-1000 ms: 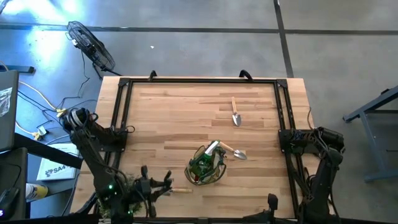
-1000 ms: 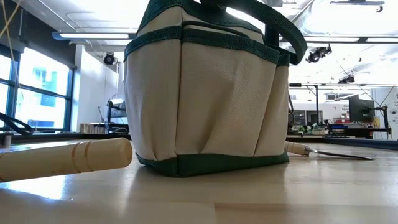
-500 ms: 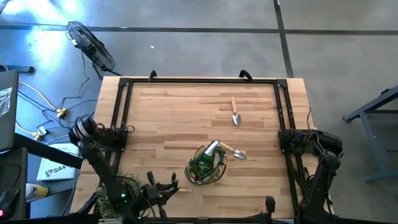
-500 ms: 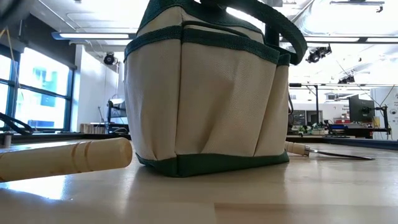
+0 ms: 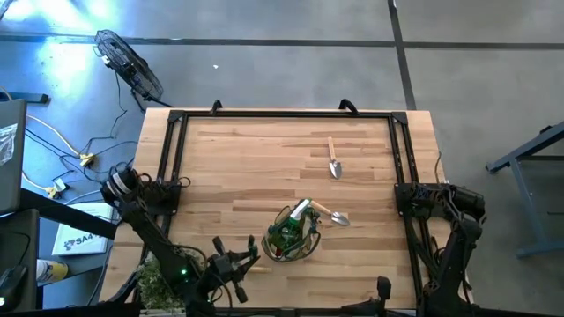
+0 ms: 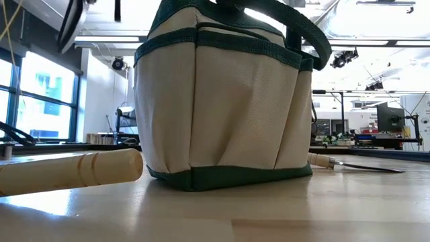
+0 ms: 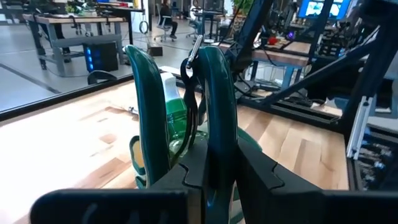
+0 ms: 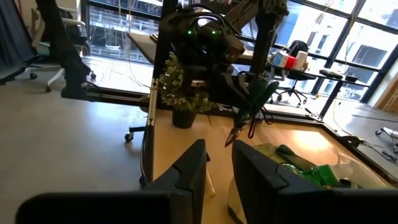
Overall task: Pick & Place Garden tools in Gardening bag
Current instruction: Put the shear scissors into the gardening bag
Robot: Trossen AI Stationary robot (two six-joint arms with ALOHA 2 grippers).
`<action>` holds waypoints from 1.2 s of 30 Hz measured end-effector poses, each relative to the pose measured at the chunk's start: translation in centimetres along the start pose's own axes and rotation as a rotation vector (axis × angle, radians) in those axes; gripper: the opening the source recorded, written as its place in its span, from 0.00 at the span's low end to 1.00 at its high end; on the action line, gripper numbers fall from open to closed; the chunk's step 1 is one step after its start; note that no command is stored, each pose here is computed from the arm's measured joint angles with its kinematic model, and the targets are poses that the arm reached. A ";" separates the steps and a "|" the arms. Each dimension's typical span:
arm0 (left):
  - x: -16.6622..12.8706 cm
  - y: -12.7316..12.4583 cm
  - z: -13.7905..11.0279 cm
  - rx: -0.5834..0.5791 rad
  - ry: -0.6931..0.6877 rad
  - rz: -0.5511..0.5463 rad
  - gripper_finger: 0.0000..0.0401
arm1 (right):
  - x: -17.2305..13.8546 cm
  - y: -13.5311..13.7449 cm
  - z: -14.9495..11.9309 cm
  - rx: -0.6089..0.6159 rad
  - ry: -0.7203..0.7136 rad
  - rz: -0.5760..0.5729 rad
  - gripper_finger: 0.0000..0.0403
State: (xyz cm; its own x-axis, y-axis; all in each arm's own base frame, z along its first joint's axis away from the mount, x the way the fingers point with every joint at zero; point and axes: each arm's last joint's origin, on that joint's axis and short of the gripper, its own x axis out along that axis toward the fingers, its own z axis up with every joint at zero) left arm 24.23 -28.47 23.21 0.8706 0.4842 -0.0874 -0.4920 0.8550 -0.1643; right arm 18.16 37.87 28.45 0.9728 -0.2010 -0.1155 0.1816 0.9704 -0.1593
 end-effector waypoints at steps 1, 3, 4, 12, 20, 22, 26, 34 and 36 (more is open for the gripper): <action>0.0 0.0 0.0 -0.008 -0.003 0.002 0.11 | 0.1 0.0 0.0 0.000 0.000 -0.002 0.17; 0.0 -0.1 0.1 -0.025 -0.008 0.003 0.11 | 0.3 -0.1 0.0 0.000 0.001 -0.007 0.17; 0.0 -0.2 0.2 -0.038 -0.011 0.004 0.11 | 0.4 -0.1 0.0 0.000 0.003 -0.008 0.17; 0.0 -0.4 0.7 -0.102 -0.044 0.026 0.11 | 2.0 -0.5 0.1 0.005 0.025 -0.009 0.17; 0.5 -0.3 0.7 -0.105 -0.050 0.042 0.11 | 2.5 -0.5 0.1 0.006 0.041 0.011 0.17; 0.8 -0.2 0.8 -0.105 -0.046 0.045 0.11 | 2.5 -0.5 0.1 0.006 0.041 0.011 0.17; 1.6 -0.3 0.3 -0.108 -0.032 0.042 0.11 | 2.5 -0.5 0.1 0.006 0.043 0.015 0.17; 2.1 -0.6 0.2 -0.120 -0.024 0.034 0.11 | 2.4 -0.5 -0.1 -0.005 0.049 0.019 0.17; 2.1 -0.6 0.3 -0.126 -0.027 0.034 0.11 | 2.4 -0.5 -0.1 -0.005 0.051 0.022 0.17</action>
State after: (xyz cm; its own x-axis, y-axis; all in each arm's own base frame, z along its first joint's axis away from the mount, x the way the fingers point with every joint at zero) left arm 26.38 -27.93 23.40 0.8520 0.5190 -0.0694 -0.5155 0.8084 -0.2841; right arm 20.36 36.86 28.17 0.9678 -0.1866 -0.1687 0.1597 0.9740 -0.1608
